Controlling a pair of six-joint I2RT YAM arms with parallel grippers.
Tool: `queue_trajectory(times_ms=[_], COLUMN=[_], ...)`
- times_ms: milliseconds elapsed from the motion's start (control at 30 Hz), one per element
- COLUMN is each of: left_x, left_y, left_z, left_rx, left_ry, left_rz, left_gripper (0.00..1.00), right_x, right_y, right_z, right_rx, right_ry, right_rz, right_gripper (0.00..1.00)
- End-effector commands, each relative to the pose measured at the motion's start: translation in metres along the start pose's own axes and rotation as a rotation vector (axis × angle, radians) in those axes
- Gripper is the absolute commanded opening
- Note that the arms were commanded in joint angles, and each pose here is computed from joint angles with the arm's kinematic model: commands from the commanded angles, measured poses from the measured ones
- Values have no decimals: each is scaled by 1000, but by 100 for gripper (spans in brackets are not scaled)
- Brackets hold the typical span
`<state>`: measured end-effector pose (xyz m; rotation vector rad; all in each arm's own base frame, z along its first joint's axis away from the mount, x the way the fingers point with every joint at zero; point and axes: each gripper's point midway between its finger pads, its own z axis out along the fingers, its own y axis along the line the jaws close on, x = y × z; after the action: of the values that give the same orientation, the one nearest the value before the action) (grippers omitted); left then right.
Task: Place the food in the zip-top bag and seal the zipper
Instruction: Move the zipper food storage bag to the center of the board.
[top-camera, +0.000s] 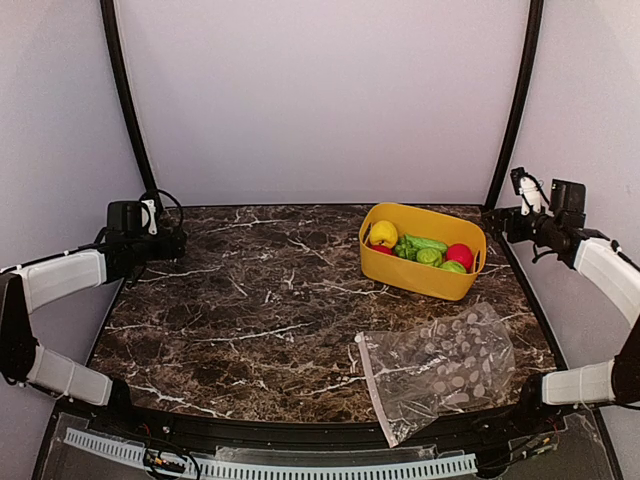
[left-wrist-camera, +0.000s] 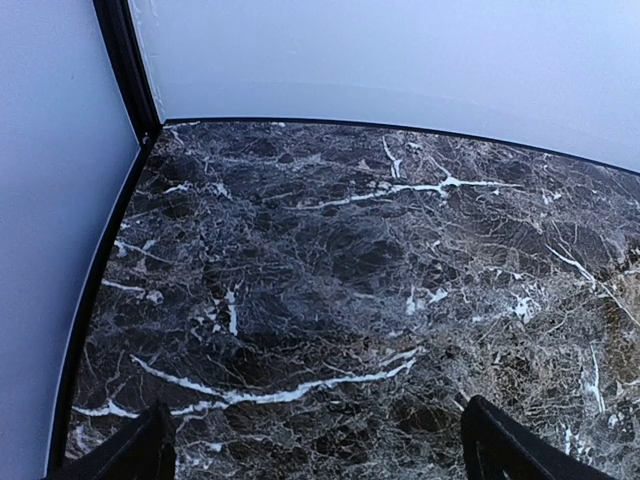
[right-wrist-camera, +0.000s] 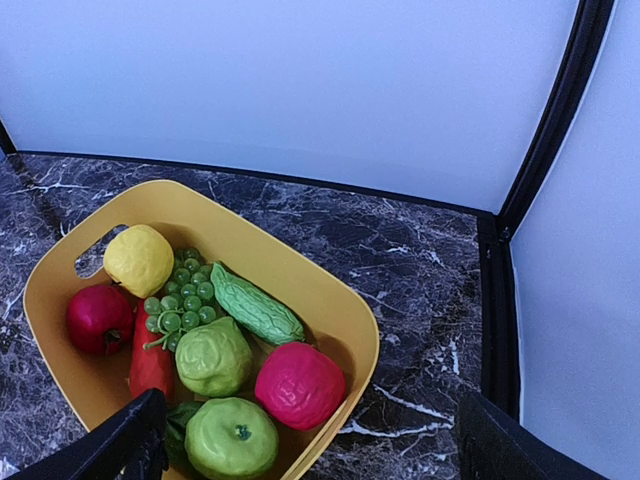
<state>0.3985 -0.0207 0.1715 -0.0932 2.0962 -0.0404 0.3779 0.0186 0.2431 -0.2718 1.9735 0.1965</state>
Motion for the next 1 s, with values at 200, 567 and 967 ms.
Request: queue_trajectory(times_ms=[200, 567, 967], left_x=[0, -55, -24], left_y=[-33, -133, -175], left_z=[-3, -24, -61], left_rx=[191, 239, 233], left_ry=[22, -156, -169], left_rz=[-61, 367, 420], left_gripper=[99, 99, 99], right_x=[13, 11, 89], right_y=[35, 73, 180], right_z=[-5, -18, -53], right_rx=[-207, -435, -843], right_ry=[-17, 5, 223], right_rz=[-208, -227, -597], right_gripper=[98, 97, 84])
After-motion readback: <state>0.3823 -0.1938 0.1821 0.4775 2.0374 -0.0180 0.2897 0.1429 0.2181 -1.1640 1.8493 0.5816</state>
